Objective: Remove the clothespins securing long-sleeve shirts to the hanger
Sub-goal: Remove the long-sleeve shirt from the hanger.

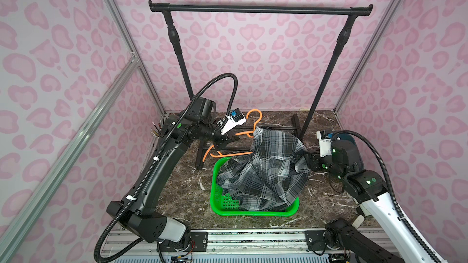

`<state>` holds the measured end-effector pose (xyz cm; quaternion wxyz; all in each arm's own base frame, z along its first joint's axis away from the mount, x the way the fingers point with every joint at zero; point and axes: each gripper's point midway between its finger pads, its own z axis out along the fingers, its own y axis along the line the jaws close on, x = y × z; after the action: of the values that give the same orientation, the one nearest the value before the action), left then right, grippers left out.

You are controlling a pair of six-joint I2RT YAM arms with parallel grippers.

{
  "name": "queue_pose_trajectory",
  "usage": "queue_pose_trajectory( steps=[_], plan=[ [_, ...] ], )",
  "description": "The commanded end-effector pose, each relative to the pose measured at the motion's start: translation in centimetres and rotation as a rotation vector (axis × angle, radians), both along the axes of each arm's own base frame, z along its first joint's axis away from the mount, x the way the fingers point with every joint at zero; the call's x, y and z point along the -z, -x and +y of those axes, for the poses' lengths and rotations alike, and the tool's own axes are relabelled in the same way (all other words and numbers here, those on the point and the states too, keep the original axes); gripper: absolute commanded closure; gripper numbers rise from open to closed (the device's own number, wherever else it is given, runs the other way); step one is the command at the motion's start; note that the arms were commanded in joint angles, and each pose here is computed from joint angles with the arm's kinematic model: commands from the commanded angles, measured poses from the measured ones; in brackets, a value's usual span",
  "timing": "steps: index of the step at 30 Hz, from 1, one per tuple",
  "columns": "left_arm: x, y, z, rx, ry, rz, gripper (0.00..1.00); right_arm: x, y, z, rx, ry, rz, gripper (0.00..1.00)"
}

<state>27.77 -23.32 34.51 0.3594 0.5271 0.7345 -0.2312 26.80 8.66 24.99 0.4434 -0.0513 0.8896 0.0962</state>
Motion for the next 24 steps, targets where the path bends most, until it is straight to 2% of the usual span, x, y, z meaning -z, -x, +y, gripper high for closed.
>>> queue_pose_trajectory(
  steps=[1, 5, 8, 12, 16, 19, 24],
  plan=[
    [-1.1, 0.0, -0.2, 0.002, 0.032, -0.034, 0.97, -0.3, -0.8, 0.2, 0.015, -0.033, -0.032, 0.7],
    [-1.6, 0.2, -0.2, 0.008, 0.042, -0.047, 0.97, -0.6, -1.4, 0.8, -0.01, -0.075, -0.038, 0.99],
    [-1.5, 0.0, 0.0, -0.01, 0.034, -0.057, 0.97, -0.5, -1.7, 0.1, 0.031, -0.067, -0.034, 1.0],
    [-2.0, -1.4, 0.7, -0.089, 0.029, -0.114, 0.97, 0.8, -1.7, -5.1, 0.264, -0.02, 0.022, 1.0],
    [-4.1, -2.7, 2.0, -0.181, 0.07, -0.2, 0.97, 1.4, -0.6, -9.2, 0.402, -0.066, 0.045, 1.0],
    [-5.9, -2.6, 2.7, -0.206, 0.129, -0.253, 0.97, 1.4, -0.3, -9.1, 0.375, -0.079, 0.046, 1.0],
    [-8.3, -2.4, 3.5, -0.251, 0.219, -0.33, 0.97, -1.8, -0.7, -4.6, 0.133, -0.205, -0.089, 1.0]
  ],
)
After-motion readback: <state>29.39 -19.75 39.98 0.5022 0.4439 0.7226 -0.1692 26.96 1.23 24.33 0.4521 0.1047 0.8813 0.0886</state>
